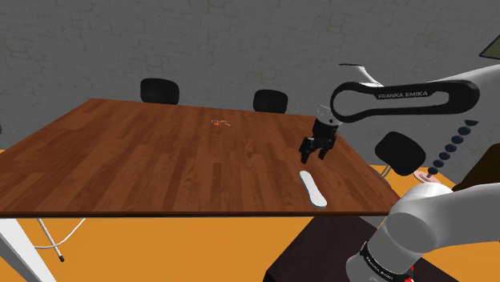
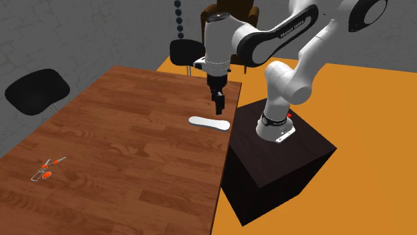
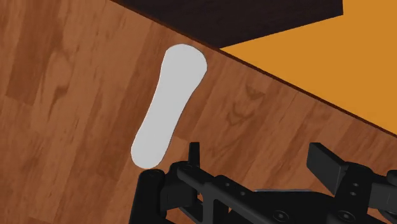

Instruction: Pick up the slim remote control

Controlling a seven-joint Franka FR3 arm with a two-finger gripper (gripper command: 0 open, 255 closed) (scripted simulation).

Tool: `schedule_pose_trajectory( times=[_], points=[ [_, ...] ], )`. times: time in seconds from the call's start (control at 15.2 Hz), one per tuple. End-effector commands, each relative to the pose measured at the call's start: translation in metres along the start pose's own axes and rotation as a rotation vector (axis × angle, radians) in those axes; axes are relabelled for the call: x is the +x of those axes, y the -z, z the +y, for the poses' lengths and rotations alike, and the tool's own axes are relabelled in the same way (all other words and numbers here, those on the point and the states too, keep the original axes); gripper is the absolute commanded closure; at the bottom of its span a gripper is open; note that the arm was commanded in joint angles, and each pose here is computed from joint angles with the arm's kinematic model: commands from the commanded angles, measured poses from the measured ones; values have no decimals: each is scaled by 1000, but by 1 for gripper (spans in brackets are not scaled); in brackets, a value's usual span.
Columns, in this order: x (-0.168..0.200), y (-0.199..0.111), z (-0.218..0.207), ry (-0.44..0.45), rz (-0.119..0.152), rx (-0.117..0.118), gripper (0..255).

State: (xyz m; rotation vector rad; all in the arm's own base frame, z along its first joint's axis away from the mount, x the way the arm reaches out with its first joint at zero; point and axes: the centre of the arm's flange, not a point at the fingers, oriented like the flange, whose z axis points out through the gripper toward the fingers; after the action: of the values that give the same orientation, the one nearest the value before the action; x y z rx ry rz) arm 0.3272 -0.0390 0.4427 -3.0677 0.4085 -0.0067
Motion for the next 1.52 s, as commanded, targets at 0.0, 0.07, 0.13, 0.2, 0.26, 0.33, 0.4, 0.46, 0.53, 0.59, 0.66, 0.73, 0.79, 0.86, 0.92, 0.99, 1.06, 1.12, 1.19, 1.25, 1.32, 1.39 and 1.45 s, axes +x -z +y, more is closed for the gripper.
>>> schedule_pose_trajectory(
  times=[0.0, 0.07, 0.13, 0.2, 0.26, 0.33, 0.4, 0.46, 0.53, 0.59, 0.66, 0.73, 0.79, 0.86, 0.92, 0.99, 1.06, 1.12, 1.19, 1.25, 1.32, 1.39, 1.45],
  points=[
    [5, -21, 14, -54, 2, -4, 0],
    [7, -32, 21, -80, 2, -6, 0],
    [8, -43, 28, -106, 3, -8, 0],
    [10, -54, 35, -132, 3, -11, 0],
    [11, -65, 42, -159, 3, -13, 0],
    [13, -76, 49, -185, 3, -15, 0],
    [14, -86, 56, -211, 4, -17, 0],
    [14, -97, 63, -237, 4, -19, 0],
    [15, -108, 71, -264, 4, -21, 0],
    [16, -119, 78, -290, 4, -23, 0],
    [16, -130, 85, -316, 5, -26, 0],
    [16, -140, 92, -340, 5, -28, 0],
    [16, -145, 92, -340, 5, -28, 0],
    [16, -150, 92, -340, 5, -28, 0],
    [16, -155, 92, -340, 5, -28, 0],
    [16, -161, 93, -340, 5, -28, 0],
    [16, -166, 93, -340, 5, -28, 0],
    [16, -171, 93, -340, 5, -28, 0],
    [16, -176, 93, -340, 5, -28, 0],
    [16, -179, 94, -340, 5, -28, 0],
    [16, -179, 94, -340, 5, -28, 0],
    [16, -179, 94, -340, 5, -28, 255],
    [16, -179, 94, -340, 5, -28, 255]
  ],
)
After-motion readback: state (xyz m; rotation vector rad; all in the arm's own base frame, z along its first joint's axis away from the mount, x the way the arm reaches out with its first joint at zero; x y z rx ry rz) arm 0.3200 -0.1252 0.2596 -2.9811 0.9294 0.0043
